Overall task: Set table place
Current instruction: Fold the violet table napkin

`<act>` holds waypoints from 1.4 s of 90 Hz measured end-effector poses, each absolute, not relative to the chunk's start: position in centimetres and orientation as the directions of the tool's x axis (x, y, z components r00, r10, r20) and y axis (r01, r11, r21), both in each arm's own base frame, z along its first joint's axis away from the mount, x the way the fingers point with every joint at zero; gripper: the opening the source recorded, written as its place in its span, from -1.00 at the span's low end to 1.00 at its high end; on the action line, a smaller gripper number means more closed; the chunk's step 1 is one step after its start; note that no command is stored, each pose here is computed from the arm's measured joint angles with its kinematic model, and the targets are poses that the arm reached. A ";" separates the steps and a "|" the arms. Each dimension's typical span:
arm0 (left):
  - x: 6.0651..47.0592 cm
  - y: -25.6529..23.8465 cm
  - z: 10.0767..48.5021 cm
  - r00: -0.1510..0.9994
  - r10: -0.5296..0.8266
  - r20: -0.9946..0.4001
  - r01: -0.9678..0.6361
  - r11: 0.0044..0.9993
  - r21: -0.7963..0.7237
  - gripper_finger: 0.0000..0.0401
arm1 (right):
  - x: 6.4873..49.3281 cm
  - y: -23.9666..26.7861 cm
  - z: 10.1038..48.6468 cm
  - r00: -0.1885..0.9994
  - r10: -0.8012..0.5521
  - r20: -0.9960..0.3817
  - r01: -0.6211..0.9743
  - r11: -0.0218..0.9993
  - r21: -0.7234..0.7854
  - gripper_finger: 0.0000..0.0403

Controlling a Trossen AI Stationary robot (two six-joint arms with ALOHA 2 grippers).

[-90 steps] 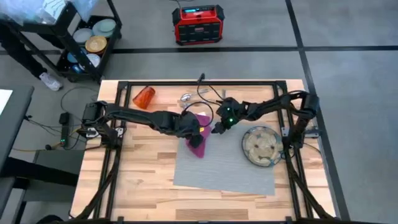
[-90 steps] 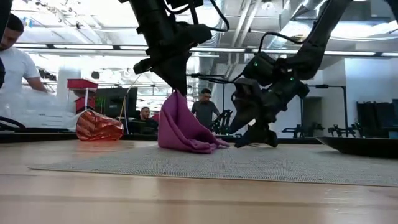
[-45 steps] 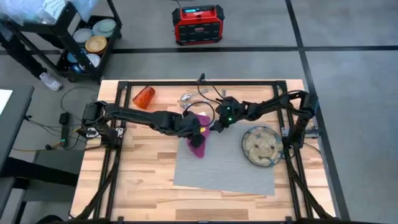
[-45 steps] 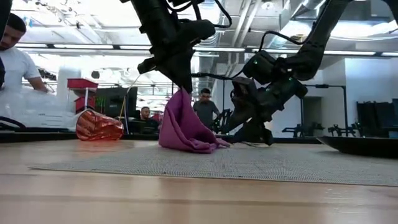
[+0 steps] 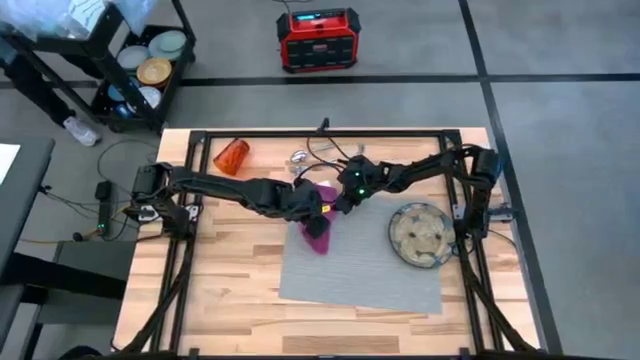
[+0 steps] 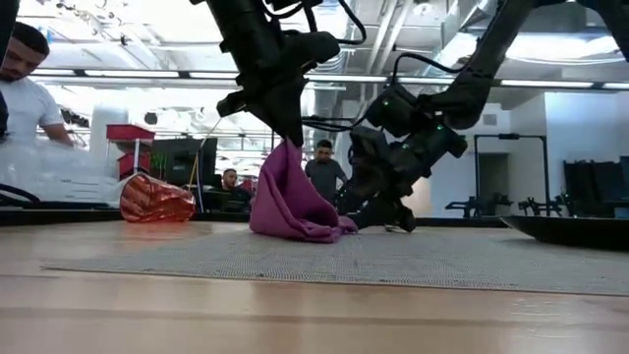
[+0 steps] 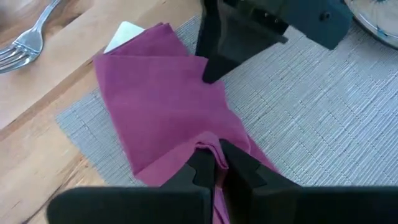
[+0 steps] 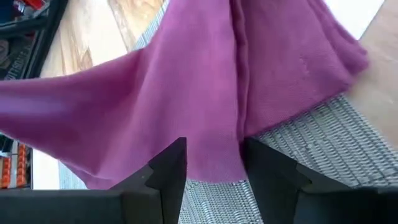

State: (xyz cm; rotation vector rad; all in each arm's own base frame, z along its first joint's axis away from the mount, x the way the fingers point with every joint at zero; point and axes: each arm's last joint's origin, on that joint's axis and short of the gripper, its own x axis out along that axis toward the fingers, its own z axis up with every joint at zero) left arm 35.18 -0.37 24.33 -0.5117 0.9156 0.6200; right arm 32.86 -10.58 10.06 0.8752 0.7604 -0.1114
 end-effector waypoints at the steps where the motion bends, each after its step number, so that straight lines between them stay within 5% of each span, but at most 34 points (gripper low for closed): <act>1: 35.2 -0.4 24.3 0.461 0.271 -0.845 -0.684 0.715 -0.144 -1.00 | 32.9 -10.6 10.1 0.737 0.209 -0.643 0.383 0.654 0.652 -0.28; 12: 35.2 -0.4 24.3 0.461 0.271 -0.845 -0.683 0.717 -0.142 -1.00 | 33.2 -10.5 10.6 0.740 0.224 -0.635 0.374 0.647 0.664 -0.39; 30: 35.1 -0.5 24.3 0.449 0.270 -0.852 -0.678 0.724 -0.128 -1.00 | 32.7 -9.8 12.2 0.724 0.260 -0.639 0.355 0.654 0.668 -0.94; 54: 35.0 -0.9 24.2 0.449 0.204 -0.870 -0.628 0.764 -0.145 -1.00 | 31.7 -11.2 16.3 0.795 0.223 -0.564 0.304 0.658 0.689 -0.99; 91: 34.3 -2.4 23.8 0.390 0.040 -0.920 -0.534 0.824 -0.190 -1.00 | 32.7 -16.5 17.5 0.839 0.201 -0.506 0.295 0.613 0.733 -1.00; 126: 34.6 -2.4 23.9 0.411 0.043 -0.910 -0.506 0.841 -0.189 -1.00 | 32.2 -16.2 15.3 0.710 0.280 -0.646 0.366 0.637 0.678 -1.00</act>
